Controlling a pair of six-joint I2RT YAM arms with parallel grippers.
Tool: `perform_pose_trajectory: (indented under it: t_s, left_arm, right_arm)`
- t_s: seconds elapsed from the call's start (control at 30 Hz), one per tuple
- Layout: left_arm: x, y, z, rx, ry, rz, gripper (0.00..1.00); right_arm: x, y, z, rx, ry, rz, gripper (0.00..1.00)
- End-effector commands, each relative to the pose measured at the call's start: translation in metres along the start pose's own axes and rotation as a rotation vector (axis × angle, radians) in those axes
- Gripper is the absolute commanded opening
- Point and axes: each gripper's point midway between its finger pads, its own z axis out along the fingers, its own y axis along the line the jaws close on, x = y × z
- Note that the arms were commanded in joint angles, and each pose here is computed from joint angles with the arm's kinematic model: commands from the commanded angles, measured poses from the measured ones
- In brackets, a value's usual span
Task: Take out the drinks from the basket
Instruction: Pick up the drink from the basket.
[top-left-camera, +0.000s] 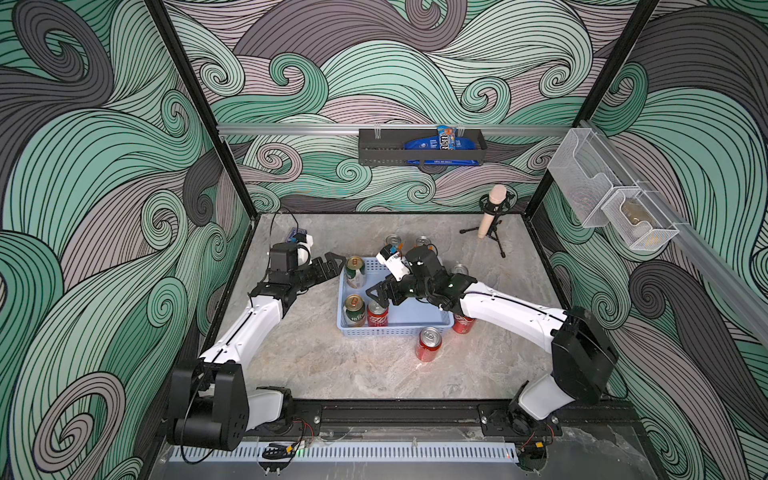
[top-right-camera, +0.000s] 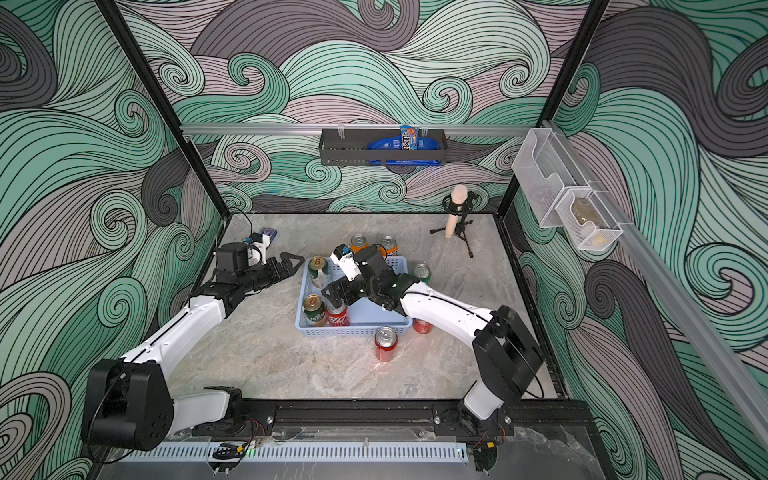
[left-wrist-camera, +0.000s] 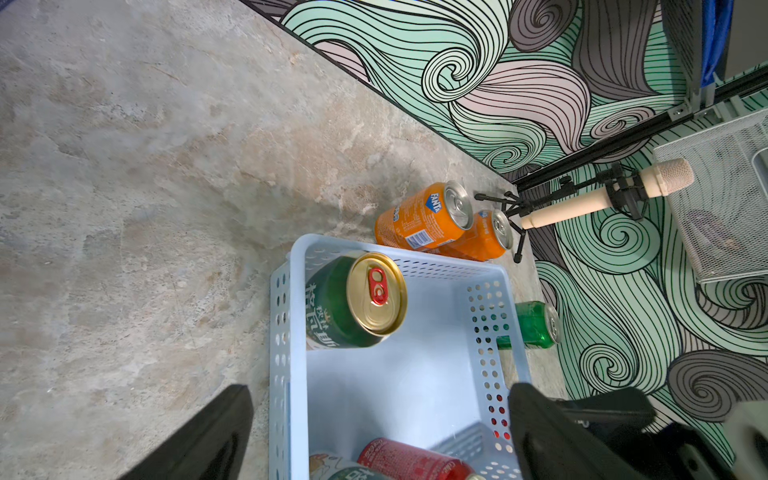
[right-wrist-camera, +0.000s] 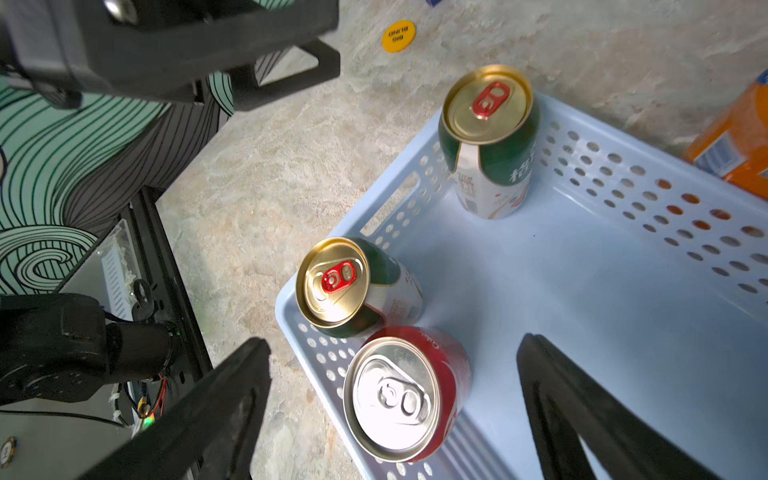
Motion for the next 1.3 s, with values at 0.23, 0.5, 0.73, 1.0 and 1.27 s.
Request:
perform_pose_trajectory:
  t_s: [0.23, 0.5, 0.73, 1.0, 1.27]
  left_arm:
    - [0.000, 0.000, 0.000, 0.017, 0.014, -0.003, 0.99]
    - [0.001, 0.001, 0.000, 0.012, 0.019, -0.001, 0.98]
    - [0.002, 0.002, 0.001, 0.009, 0.023, -0.006, 0.98]
    - [0.002, 0.002, 0.001, 0.008, 0.022, -0.006, 0.99]
    - [0.002, 0.003, 0.001, 0.004, 0.023, -0.006, 0.98]
  right_arm:
    - [0.026, -0.003, 0.014, 0.076, 0.092, -0.047, 0.92]
    - [0.041, -0.004, 0.019, 0.097, 0.128, -0.067, 0.92]
    - [0.052, -0.007, 0.023, 0.128, 0.162, -0.073, 0.91]
    - [0.069, -0.010, 0.034, 0.135, 0.206, -0.070, 0.90]
    - [0.079, -0.014, 0.043, 0.152, 0.235, -0.067, 0.87]
